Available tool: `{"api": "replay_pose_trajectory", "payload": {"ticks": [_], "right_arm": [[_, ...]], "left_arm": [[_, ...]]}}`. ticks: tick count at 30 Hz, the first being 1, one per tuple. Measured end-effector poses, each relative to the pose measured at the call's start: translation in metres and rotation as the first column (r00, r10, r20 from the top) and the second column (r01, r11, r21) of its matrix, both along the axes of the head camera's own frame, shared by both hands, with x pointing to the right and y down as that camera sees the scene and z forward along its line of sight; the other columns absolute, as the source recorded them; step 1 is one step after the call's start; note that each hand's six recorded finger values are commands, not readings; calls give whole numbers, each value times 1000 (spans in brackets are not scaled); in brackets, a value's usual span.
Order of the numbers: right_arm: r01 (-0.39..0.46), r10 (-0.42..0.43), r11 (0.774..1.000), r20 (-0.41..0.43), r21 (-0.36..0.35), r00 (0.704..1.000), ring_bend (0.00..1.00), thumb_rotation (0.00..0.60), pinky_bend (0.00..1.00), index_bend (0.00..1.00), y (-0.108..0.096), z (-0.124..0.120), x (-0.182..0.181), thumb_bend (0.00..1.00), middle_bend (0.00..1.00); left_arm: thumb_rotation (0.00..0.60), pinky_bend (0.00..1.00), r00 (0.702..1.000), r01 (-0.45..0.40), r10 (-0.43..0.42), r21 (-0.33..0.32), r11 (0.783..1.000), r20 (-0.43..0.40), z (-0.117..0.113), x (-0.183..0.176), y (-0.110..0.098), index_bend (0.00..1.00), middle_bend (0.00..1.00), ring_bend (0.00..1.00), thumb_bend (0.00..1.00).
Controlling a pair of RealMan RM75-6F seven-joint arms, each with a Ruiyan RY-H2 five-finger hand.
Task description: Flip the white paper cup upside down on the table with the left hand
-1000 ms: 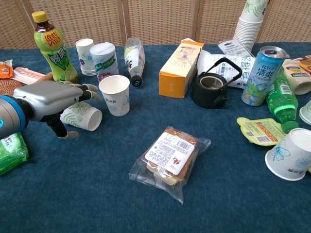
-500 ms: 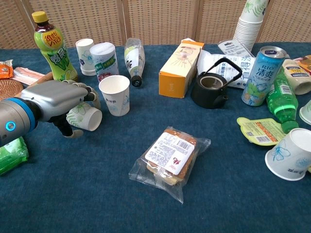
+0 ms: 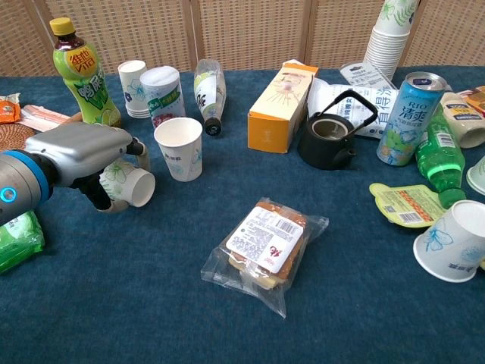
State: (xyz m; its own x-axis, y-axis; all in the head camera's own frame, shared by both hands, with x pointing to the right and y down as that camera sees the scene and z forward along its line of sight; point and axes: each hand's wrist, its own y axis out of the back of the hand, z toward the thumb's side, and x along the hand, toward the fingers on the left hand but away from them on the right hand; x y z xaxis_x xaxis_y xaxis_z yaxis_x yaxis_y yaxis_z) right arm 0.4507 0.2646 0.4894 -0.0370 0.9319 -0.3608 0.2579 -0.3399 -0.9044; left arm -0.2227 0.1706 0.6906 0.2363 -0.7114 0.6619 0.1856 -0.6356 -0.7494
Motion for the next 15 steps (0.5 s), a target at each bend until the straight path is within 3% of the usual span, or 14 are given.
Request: {"api": "replay_pose_trajectory", "payload": {"ticks": [7, 15], "right_arm": [[6, -6, 1000, -3, -4, 1000, 0, 600, 0, 0, 1, 1, -2, 80, 0], [13, -13, 1000, -9, -11, 1000, 0, 600, 0, 0, 2, 3, -5, 78, 0]], "left_arm": [[600, 123, 976, 110, -121, -70, 991, -182, -15, -3, 3, 364, 260, 145, 351], [600, 107, 871, 224, -286, -194, 955, -400, -24, -14, 7, 366, 265, 134, 350]]}}
